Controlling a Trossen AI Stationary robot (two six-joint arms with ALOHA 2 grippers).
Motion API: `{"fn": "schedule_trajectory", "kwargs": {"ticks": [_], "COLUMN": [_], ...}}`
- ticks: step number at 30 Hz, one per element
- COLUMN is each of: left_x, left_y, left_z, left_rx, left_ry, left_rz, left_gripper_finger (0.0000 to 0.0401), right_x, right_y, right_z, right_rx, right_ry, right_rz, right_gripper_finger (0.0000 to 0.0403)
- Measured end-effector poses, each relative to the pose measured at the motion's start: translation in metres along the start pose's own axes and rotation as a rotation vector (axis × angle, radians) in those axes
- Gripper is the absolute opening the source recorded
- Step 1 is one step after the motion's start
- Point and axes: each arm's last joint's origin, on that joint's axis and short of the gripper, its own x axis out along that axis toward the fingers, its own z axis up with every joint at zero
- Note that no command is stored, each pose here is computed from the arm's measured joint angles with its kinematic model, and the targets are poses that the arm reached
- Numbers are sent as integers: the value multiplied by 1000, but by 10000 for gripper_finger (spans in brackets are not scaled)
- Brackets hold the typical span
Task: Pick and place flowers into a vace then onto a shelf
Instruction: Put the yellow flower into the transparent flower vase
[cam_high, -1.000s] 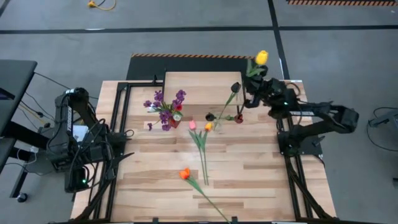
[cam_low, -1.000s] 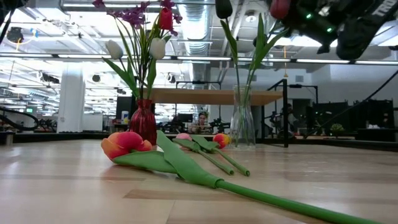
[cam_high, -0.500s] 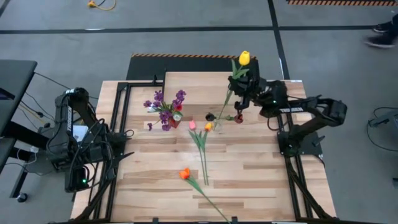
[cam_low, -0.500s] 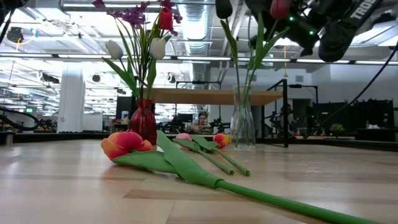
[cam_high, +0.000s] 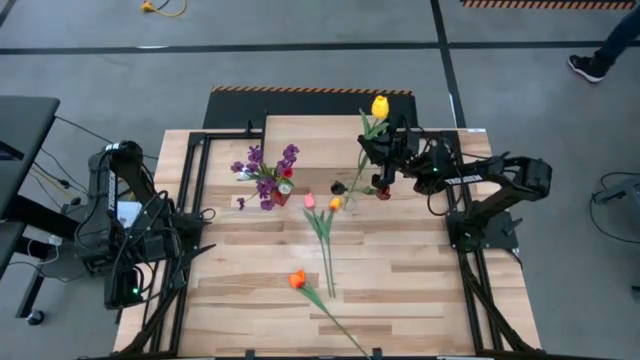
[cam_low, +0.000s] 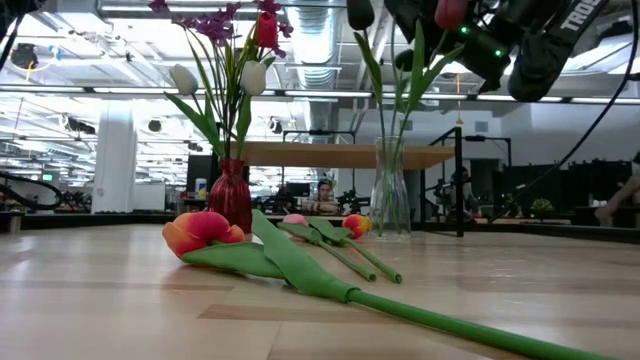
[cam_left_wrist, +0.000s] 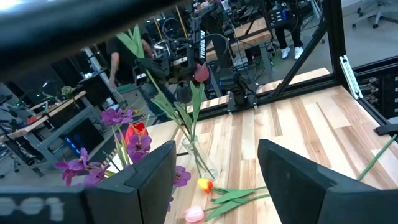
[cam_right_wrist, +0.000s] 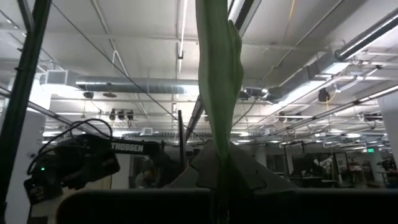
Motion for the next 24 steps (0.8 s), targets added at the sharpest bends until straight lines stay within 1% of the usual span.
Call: {"fn": "schedule_trajectory", "kwargs": {"ticks": [8, 24], "left_x": [0, 0], "left_y": [0, -1], "left_z": [0, -1], "left_rx": [0, -2], "left_ry": [1, 31], "left_rz": [0, -15], "left_gripper_finger": [219, 219], "right_x": [2, 1], "right_y": [10, 7], "right_z": [-3, -3], "right_rx": [-29, -65], "right_ry": [17, 19], "right_rz": [30, 23], "right_gripper_finger": [1, 1]}}
